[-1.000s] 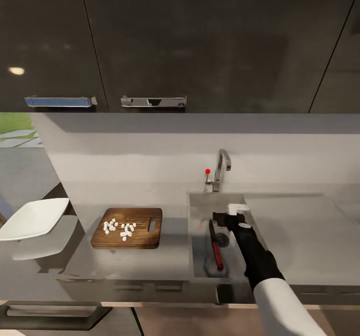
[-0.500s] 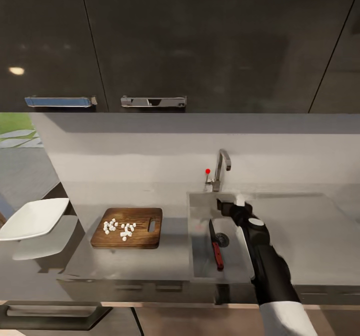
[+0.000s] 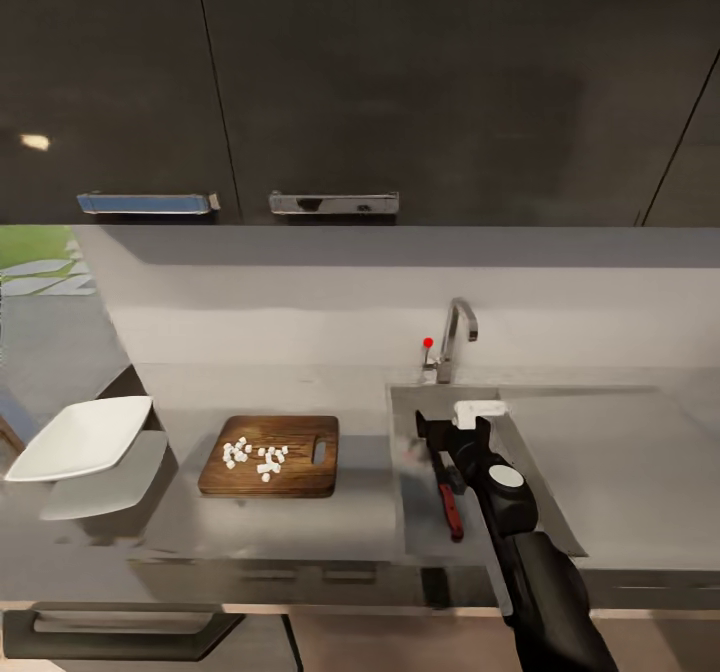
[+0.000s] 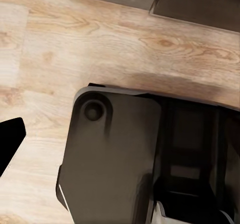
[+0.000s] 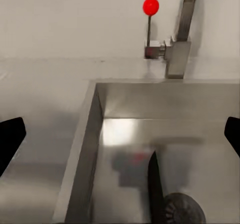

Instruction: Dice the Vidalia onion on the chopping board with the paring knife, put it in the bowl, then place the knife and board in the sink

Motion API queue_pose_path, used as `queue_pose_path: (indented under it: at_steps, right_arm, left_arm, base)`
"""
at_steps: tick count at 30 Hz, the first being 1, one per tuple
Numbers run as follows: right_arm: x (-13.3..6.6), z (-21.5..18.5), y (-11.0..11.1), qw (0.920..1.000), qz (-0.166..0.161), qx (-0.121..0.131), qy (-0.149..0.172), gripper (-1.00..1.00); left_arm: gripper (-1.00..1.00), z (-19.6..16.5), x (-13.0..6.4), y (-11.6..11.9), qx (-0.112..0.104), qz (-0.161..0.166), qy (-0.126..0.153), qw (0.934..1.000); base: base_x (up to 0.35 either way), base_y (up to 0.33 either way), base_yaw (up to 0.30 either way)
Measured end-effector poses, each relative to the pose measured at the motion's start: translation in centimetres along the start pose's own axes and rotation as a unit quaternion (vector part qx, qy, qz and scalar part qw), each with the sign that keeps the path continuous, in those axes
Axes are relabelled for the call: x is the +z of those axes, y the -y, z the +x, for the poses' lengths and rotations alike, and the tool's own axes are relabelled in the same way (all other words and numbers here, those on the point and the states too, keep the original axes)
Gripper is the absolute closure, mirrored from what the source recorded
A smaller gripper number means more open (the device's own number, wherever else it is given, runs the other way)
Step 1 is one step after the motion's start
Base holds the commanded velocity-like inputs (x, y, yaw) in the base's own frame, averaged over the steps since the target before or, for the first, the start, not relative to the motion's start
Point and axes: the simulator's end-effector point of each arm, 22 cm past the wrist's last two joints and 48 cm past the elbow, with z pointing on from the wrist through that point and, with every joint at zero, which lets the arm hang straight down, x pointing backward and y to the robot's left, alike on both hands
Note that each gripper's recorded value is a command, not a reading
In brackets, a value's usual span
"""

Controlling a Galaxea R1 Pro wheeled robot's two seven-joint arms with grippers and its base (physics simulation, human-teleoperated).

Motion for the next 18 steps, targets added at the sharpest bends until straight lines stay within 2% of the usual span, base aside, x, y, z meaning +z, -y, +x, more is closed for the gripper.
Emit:
queue_pose_path:
  at_steps: [10, 14, 18]
  right_arm:
    - [0.1, 0.5, -0.1, 1.0000, 0.001, -0.001, -0.006, -1.00]
    - [0.7, 2.8, -0.3, 0.9995, -0.001, -0.003, -0.031, -1.00]
    - [0.9, 3.7, -0.2, 0.9992, 0.000, -0.004, -0.041, -1.00]
  left_arm:
    - [-1.00, 0.0, 0.0, 0.0, 0.000, 0.000, 0.000, 1.0000]
    - [-1.00, 0.0, 0.0, 0.0, 0.000, 0.000, 0.000, 1.0000]
    - [-1.00, -0.1, 0.0, 0.0, 0.000, 0.000, 0.001, 1.0000]
  base:
    - [0.000, 0.316, 0.000]
    - [0.000, 0.317, 0.000]
    - [0.000, 0.317, 0.000]
